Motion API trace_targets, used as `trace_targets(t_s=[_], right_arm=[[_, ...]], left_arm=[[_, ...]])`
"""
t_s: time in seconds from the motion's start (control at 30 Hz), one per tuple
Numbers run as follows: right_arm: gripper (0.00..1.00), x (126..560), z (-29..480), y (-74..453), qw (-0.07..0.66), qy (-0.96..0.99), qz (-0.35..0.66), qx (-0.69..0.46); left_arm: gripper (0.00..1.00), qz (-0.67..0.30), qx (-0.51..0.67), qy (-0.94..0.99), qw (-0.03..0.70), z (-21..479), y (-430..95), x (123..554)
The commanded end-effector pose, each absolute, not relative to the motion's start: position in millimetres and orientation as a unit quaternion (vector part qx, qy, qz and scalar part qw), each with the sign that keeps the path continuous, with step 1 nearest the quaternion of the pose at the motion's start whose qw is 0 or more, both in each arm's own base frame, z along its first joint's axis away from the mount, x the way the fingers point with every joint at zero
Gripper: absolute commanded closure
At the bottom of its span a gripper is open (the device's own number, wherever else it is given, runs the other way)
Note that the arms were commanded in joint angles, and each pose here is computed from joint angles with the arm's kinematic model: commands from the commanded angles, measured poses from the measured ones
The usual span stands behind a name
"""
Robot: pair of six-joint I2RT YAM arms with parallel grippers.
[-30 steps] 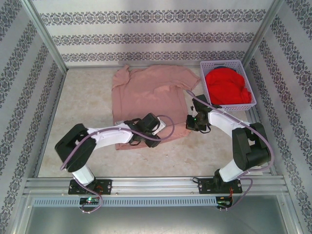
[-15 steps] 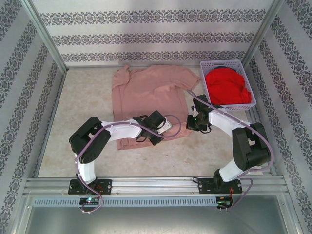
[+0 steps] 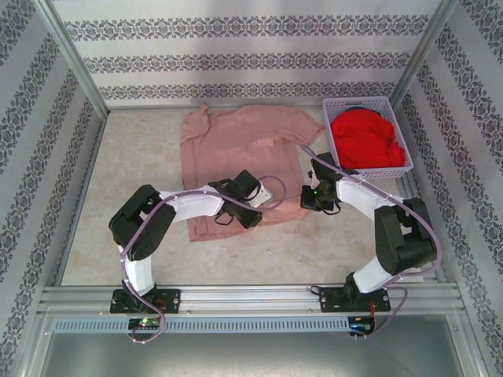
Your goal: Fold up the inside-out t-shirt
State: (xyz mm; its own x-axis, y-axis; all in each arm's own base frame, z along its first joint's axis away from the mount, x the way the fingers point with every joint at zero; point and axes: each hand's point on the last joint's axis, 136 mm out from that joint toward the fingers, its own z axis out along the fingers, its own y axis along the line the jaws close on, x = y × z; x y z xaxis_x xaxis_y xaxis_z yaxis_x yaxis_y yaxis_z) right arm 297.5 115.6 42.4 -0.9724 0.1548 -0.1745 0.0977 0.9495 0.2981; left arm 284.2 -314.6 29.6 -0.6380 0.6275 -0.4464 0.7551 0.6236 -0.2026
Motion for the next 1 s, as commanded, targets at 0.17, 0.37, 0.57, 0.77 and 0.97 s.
trace_targets(t_s=[0.17, 0.37, 0.57, 0.77, 0.97], right_arm=[[0.91, 294.9, 47.2, 114.8, 0.102, 0.982, 0.151, 0.058], [0.91, 295.1, 47.5, 115.1, 0.102, 0.981, 0.152, 0.057], [0.90, 296.3, 49.3, 113.3, 0.106, 0.982, 0.148, 0.057], [0.62, 303.6, 81.7, 89.9, 0.176, 0.976, 0.104, 0.069], [0.39, 291.0, 131.5, 143.6, 0.303, 0.934, 0.184, -0.055]], left_arm=[[0.81, -0.209, 0.369, 0.892, 0.154, 34.8, -317.4, 288.6], [0.87, -0.206, 0.364, 0.896, 0.150, 31.3, -314.2, 291.7], [1.00, -0.219, 0.352, 0.895, 0.164, 43.0, -318.1, 296.0], [1.00, -0.282, 0.234, 0.902, 0.230, 106.4, -311.9, 317.2], [1.00, -0.283, 0.218, 0.909, 0.216, 126.3, -307.1, 313.5]])
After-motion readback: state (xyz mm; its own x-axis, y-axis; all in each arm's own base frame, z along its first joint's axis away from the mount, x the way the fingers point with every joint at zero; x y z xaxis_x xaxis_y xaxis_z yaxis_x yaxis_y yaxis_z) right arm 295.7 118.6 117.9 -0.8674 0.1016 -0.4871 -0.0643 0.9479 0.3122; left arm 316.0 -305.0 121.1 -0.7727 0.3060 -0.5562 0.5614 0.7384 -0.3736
